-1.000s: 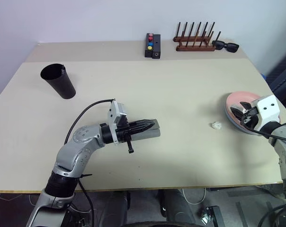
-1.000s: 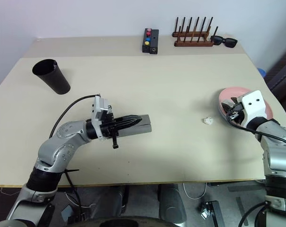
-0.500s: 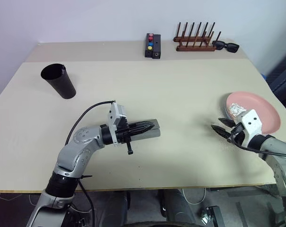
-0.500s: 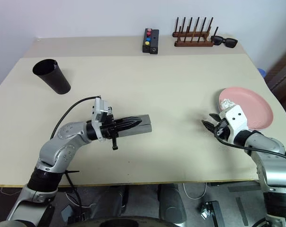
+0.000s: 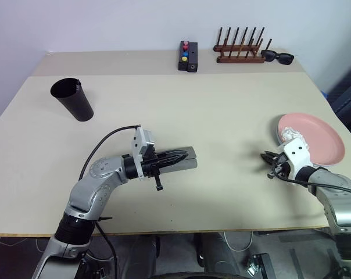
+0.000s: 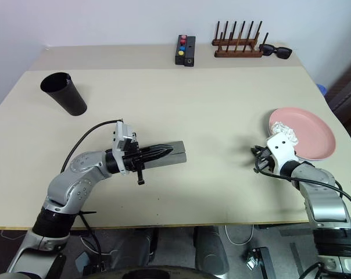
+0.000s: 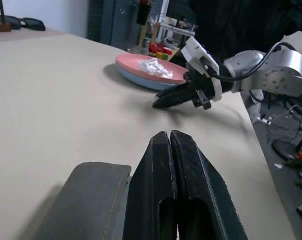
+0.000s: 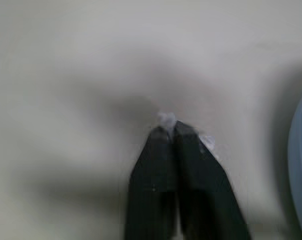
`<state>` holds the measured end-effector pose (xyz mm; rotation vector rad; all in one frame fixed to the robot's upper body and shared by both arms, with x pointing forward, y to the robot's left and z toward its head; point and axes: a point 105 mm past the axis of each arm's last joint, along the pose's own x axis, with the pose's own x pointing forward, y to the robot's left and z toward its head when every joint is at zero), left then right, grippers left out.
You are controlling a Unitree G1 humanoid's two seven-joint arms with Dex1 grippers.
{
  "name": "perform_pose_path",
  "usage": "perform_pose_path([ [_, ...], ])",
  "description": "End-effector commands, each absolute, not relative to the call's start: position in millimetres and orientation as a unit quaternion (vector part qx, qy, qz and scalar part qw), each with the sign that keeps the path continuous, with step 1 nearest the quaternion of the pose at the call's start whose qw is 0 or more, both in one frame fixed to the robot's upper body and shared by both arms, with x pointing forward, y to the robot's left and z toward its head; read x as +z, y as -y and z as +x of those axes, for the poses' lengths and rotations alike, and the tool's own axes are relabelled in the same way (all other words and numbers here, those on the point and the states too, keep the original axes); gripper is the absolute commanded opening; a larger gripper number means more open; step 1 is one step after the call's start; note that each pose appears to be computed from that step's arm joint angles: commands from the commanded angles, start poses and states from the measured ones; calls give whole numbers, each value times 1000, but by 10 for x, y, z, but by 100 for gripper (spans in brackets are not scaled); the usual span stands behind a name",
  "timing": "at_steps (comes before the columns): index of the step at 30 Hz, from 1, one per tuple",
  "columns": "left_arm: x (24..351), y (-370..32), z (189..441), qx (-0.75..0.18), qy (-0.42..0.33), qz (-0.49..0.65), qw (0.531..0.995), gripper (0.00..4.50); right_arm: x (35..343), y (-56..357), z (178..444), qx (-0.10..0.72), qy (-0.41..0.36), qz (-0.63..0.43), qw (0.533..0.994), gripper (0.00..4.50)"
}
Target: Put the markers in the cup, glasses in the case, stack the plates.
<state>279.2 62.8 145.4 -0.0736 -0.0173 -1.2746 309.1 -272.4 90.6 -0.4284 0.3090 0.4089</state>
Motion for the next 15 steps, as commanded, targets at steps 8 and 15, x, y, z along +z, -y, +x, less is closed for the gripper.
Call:
perform_pose_path([
  [8,1593,-602,2770,-601,32,-25,798,0,1768,2965,3200,118,-3,-239,964,3],
  [15,1617,-556,2776,-604,34,-26,796,0,1834,3453,3297,11,-20,-282,959,3],
])
